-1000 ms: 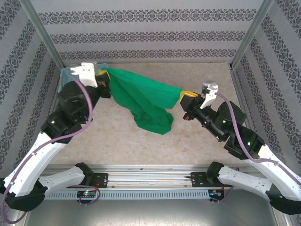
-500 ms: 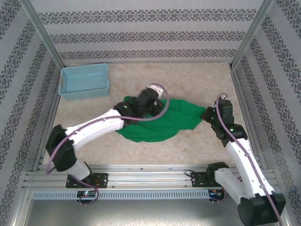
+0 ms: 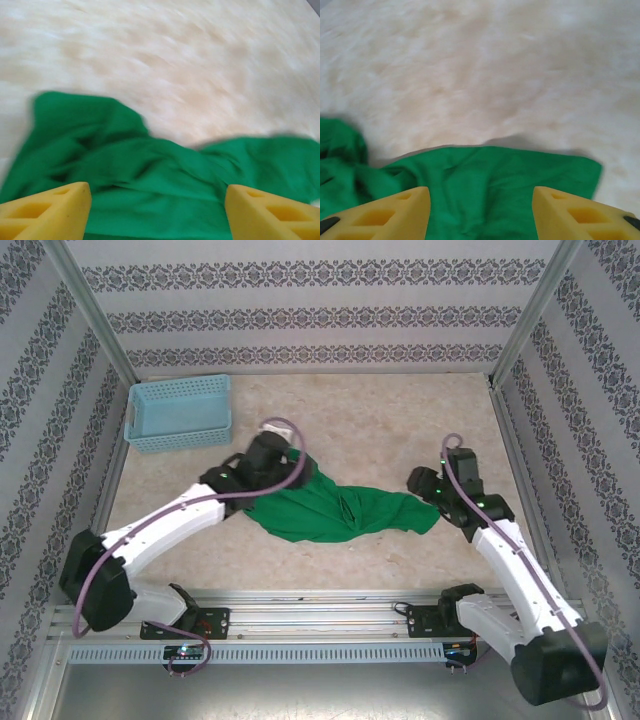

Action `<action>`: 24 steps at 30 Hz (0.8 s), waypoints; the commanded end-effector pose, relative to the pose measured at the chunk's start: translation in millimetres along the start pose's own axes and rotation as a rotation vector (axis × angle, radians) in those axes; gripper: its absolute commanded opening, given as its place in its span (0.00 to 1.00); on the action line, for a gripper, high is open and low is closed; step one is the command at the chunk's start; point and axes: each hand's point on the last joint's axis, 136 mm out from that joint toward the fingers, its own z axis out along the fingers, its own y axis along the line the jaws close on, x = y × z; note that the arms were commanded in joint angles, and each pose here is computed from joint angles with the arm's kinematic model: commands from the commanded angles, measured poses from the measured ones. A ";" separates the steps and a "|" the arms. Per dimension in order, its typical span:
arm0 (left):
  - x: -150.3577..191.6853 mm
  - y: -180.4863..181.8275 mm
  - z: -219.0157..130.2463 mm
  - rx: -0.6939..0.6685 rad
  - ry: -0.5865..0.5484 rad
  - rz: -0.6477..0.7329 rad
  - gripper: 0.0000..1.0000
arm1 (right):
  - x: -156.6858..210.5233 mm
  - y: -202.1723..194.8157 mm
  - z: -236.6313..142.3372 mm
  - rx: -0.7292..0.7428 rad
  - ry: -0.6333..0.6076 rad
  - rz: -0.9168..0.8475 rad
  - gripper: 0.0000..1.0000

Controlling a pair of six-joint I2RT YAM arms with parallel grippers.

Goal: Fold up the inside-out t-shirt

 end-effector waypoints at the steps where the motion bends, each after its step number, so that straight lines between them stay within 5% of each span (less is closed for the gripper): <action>1: 26.4 64.2 1.3 -0.188 0.090 -0.108 0.78 | -0.2 46.2 2.5 -0.049 -0.003 -0.124 0.57; 7: 59.0 132.5 12.8 -0.286 0.175 -0.323 0.79 | 41.7 146.0 42.0 -0.154 0.128 -0.326 0.56; 12: 73.2 127.6 28.1 -0.186 0.213 -0.368 0.79 | 74.1 194.2 85.1 -0.154 0.234 -0.446 0.55; 18: 90.2 112.0 41.5 -0.089 0.267 -0.395 0.73 | 102.9 216.0 126.7 -0.122 0.309 -0.527 0.55; 24: 97.6 108.5 46.1 -0.063 0.289 -0.407 0.50 | 114.8 211.9 156.9 -0.039 0.350 -0.570 0.46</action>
